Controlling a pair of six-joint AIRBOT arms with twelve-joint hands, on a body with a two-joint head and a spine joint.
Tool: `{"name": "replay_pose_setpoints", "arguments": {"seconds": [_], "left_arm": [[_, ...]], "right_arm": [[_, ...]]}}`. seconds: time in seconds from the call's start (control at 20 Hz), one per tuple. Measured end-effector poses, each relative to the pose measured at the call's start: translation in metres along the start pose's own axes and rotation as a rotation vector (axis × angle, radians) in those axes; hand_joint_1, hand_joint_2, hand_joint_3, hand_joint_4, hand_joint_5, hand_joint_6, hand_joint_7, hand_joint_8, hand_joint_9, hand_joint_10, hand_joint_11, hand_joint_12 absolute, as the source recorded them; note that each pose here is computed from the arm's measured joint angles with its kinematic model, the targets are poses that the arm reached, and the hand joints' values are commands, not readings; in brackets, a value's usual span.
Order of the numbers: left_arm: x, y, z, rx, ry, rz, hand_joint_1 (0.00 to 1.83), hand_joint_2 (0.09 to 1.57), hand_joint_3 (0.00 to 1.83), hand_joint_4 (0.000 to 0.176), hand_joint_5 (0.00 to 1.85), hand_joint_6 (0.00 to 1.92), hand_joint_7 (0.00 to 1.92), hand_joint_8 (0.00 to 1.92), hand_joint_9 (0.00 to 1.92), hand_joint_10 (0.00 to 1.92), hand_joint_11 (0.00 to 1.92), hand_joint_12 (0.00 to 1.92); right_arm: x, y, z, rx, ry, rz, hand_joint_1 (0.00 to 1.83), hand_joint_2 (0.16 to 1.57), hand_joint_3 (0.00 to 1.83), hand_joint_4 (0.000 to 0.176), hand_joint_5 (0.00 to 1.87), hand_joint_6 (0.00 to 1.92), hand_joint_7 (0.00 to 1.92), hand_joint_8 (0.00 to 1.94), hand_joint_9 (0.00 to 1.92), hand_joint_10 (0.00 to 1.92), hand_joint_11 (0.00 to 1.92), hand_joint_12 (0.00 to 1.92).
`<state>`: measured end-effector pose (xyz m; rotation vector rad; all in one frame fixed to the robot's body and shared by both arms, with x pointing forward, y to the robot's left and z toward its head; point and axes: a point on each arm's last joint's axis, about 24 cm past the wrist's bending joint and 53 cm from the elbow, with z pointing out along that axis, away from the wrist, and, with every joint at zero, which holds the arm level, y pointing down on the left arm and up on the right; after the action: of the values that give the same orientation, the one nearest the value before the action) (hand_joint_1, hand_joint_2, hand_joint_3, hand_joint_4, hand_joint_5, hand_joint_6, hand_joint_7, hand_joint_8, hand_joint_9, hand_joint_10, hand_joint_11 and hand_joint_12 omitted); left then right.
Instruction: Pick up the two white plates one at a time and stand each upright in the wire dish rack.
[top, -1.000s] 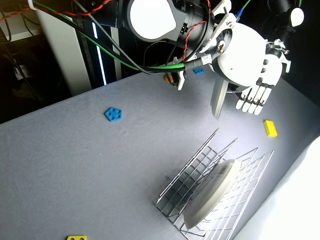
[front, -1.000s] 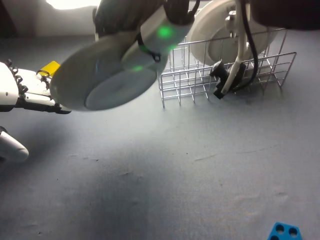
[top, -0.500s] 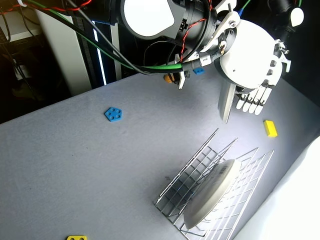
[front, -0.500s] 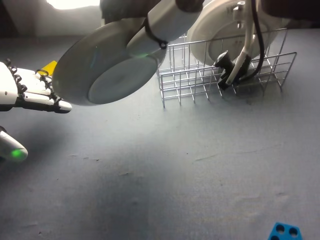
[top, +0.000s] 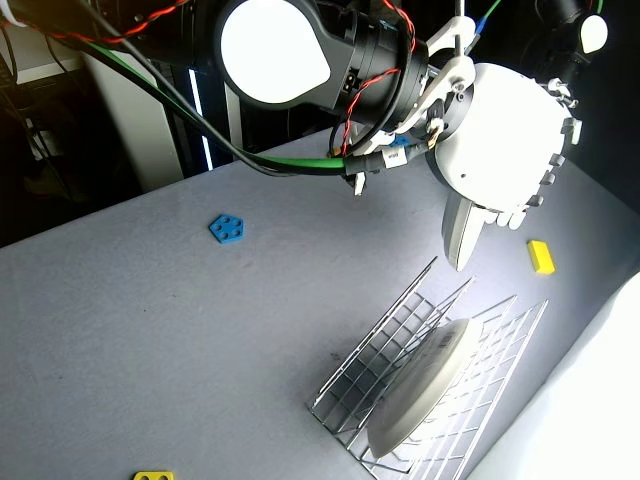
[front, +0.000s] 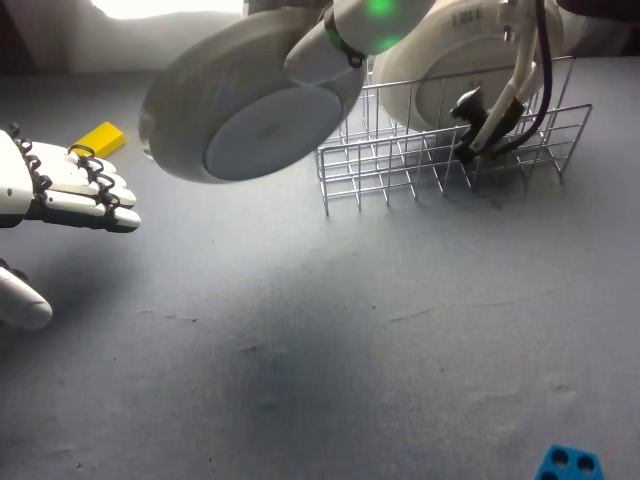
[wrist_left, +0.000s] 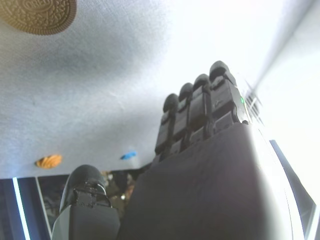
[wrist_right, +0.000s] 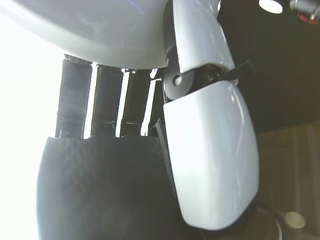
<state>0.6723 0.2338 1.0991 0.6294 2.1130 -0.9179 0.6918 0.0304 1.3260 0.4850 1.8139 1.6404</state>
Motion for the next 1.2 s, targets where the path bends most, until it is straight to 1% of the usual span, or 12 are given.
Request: {"name": "replay_pose_setpoints", "arguments": {"seconds": [0.05, 0.1, 0.25, 0.3, 0.4, 0.45, 0.5, 0.6, 0.65, 0.95, 1.0, 1.2], "left_arm": [[0.000, 0.000, 0.000, 0.000, -0.001, -0.001, 0.00, 1.07, 0.00, 0.000, 0.05, 0.00, 0.00, 0.00, 0.00, 0.00, 0.00, 0.00], [0.000, 0.000, 0.000, 0.000, -0.002, -0.001, 0.00, 1.07, 0.00, 0.000, 0.06, 0.01, 0.01, 0.00, 0.00, 0.00, 0.00, 0.00], [0.000, 0.000, 0.000, 0.001, -0.001, -0.001, 0.00, 1.08, 0.01, 0.000, 0.05, 0.00, 0.00, 0.00, 0.00, 0.00, 0.00, 0.00], [0.000, 0.000, 0.000, 0.000, -0.002, -0.001, 0.00, 1.08, 0.00, 0.000, 0.07, 0.01, 0.02, 0.01, 0.00, 0.00, 0.00, 0.00], [-0.001, 0.000, -0.001, -0.001, -0.002, 0.003, 0.00, 1.08, 0.00, 0.000, 0.07, 0.01, 0.03, 0.01, 0.00, 0.00, 0.00, 0.00], [-0.001, 0.000, -0.001, -0.001, -0.002, 0.003, 0.00, 1.07, 0.00, 0.000, 0.08, 0.01, 0.03, 0.01, 0.00, 0.00, 0.00, 0.00], [-0.001, 0.001, -0.002, -0.002, -0.003, 0.003, 0.00, 1.06, 0.00, 0.000, 0.06, 0.00, 0.02, 0.00, 0.00, 0.00, 0.00, 0.00], [-0.001, 0.001, -0.002, -0.002, -0.003, 0.004, 0.00, 1.06, 0.00, 0.000, 0.06, 0.00, 0.01, 0.00, 0.00, 0.00, 0.00, 0.00], [-0.001, 0.001, -0.002, -0.003, -0.002, 0.004, 0.00, 1.06, 0.00, 0.000, 0.06, 0.00, 0.01, 0.00, 0.00, 0.00, 0.00, 0.00], [-0.001, 0.001, -0.002, -0.003, -0.002, 0.006, 0.00, 1.07, 0.00, 0.000, 0.07, 0.00, 0.01, 0.00, 0.00, 0.00, 0.00, 0.00], [-0.001, 0.001, -0.002, -0.003, -0.002, 0.006, 0.00, 1.06, 0.00, 0.000, 0.06, 0.00, 0.01, 0.00, 0.00, 0.00, 0.00, 0.00], [-0.001, 0.000, -0.001, -0.001, -0.002, 0.006, 0.00, 1.06, 0.00, 0.000, 0.08, 0.01, 0.03, 0.01, 0.00, 0.00, 0.00, 0.00]], "right_arm": [[0.000, -0.001, 0.000, 0.006, 0.001, 0.006, 1.38, 1.08, 0.00, 0.000, 0.96, 0.97, 1.04, 0.87, 1.02, 0.98, 0.92, 0.93], [0.001, -0.002, 0.000, 0.006, 0.002, 0.009, 1.39, 1.07, 0.00, 0.000, 1.01, 0.91, 1.08, 0.82, 1.05, 0.93, 0.93, 0.93], [-0.002, -0.008, -0.002, 0.010, -0.003, 0.018, 1.39, 1.06, 0.00, 0.000, 1.01, 0.92, 1.09, 0.79, 1.06, 0.91, 0.95, 0.91], [-0.004, -0.011, -0.003, 0.011, -0.007, 0.025, 1.38, 1.09, 0.00, 0.000, 0.96, 1.01, 1.03, 0.89, 1.00, 0.98, 0.92, 0.94], [-0.014, -0.023, -0.007, 0.026, -0.027, 0.055, 1.38, 1.09, 0.00, 0.000, 0.94, 1.00, 1.02, 0.93, 1.02, 0.98, 0.92, 0.96], [-0.020, -0.026, -0.008, 0.032, -0.038, 0.067, 1.39, 1.06, 0.00, 0.000, 1.01, 0.89, 1.08, 0.82, 1.08, 0.90, 0.95, 0.93], [-0.026, -0.029, -0.010, 0.035, -0.049, 0.079, 1.39, 1.05, 0.00, 0.000, 1.03, 0.87, 1.10, 0.78, 1.08, 0.88, 0.96, 0.90], [-0.036, -0.035, -0.012, 0.042, -0.070, 0.091, 1.39, 1.06, 0.00, 0.000, 0.99, 0.92, 1.08, 0.83, 1.06, 0.91, 0.93, 0.92], [-0.038, -0.038, -0.013, 0.047, -0.073, 0.098, 1.39, 1.06, 0.00, 0.000, 1.01, 0.90, 1.09, 0.81, 1.06, 0.90, 0.94, 0.92], [-0.051, -0.045, -0.014, 0.058, -0.098, 0.134, 1.39, 1.08, 0.00, 0.000, 0.96, 0.97, 1.05, 0.88, 1.04, 0.95, 0.92, 0.93], [-0.053, -0.046, -0.014, 0.060, -0.103, 0.139, 1.39, 1.06, 0.00, 0.000, 1.00, 0.90, 1.10, 0.79, 1.10, 0.86, 0.96, 0.90], [-0.065, -0.053, -0.016, 0.073, -0.127, 0.172, 1.39, 1.05, 0.00, 0.000, 1.02, 0.88, 1.10, 0.79, 1.09, 0.86, 0.96, 0.88]]}}
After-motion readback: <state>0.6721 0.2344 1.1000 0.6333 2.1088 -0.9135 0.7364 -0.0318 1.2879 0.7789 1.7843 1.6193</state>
